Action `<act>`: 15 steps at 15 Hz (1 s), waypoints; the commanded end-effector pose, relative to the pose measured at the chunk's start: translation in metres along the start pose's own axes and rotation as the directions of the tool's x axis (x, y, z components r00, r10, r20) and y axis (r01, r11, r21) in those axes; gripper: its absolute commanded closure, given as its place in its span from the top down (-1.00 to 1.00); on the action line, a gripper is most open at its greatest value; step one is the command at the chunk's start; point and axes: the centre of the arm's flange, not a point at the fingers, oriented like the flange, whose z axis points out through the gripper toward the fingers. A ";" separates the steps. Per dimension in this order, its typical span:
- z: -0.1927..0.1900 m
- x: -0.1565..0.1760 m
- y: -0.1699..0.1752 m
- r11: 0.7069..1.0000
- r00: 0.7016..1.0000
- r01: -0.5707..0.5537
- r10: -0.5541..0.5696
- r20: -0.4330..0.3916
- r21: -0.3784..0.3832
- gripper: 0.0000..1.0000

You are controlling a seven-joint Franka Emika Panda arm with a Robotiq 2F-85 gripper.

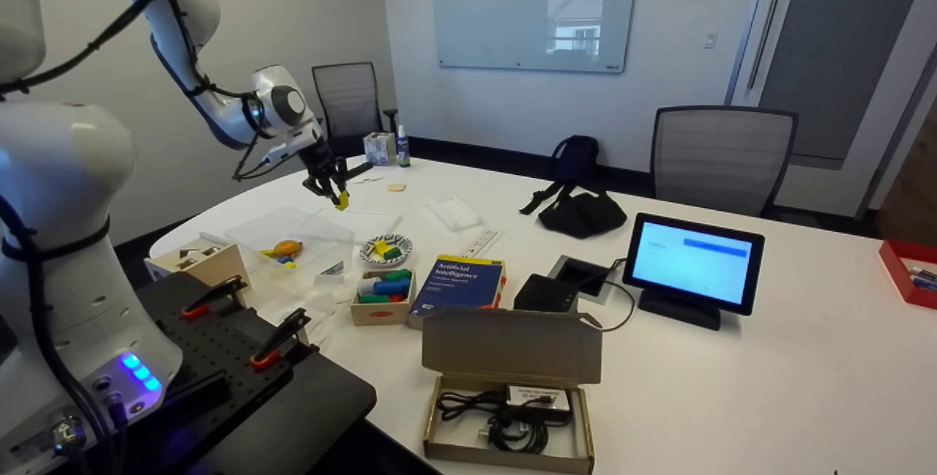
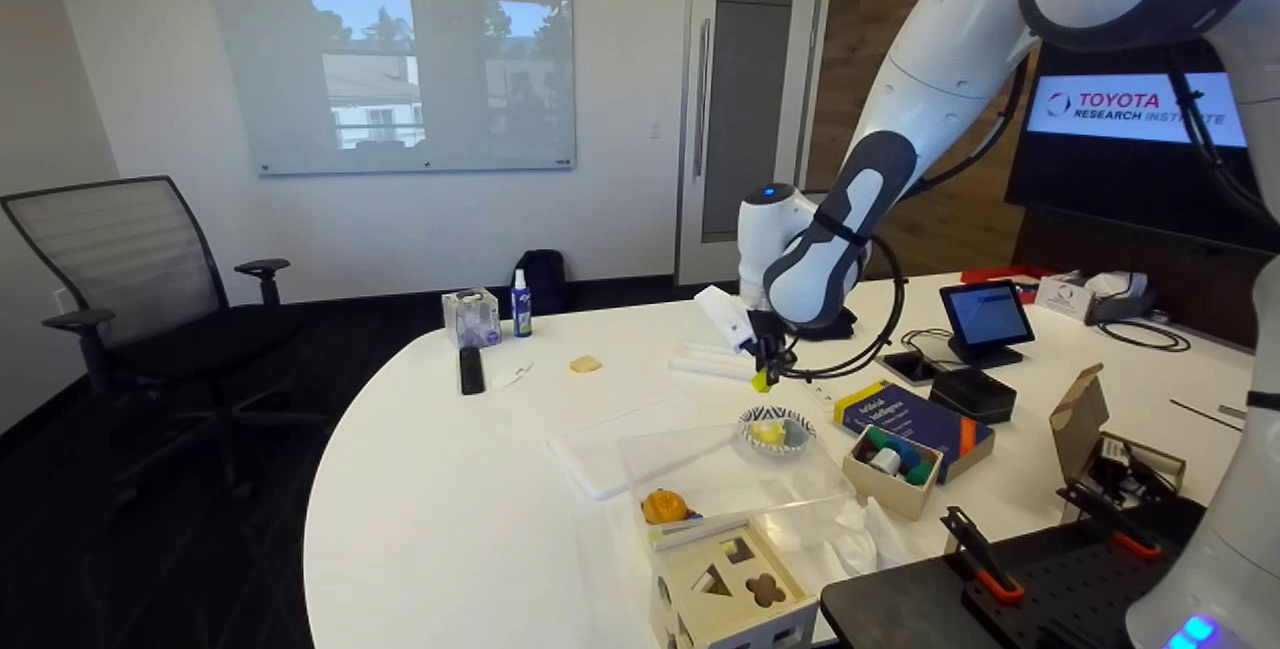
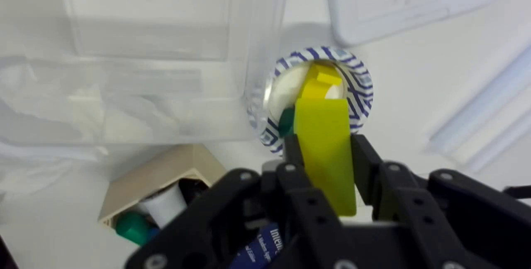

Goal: Move the yellow block inside the storage bin to the paper plate

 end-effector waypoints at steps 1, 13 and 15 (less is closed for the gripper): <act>0.034 0.023 -0.013 0.999 0.998 -0.029 0.031 -0.052 0.028 -0.83; 0.120 0.031 -0.037 0.996 0.996 -0.086 0.085 -0.029 -0.037 0.17; 0.122 0.027 -0.039 0.994 0.995 -0.099 0.099 -0.010 -0.045 0.32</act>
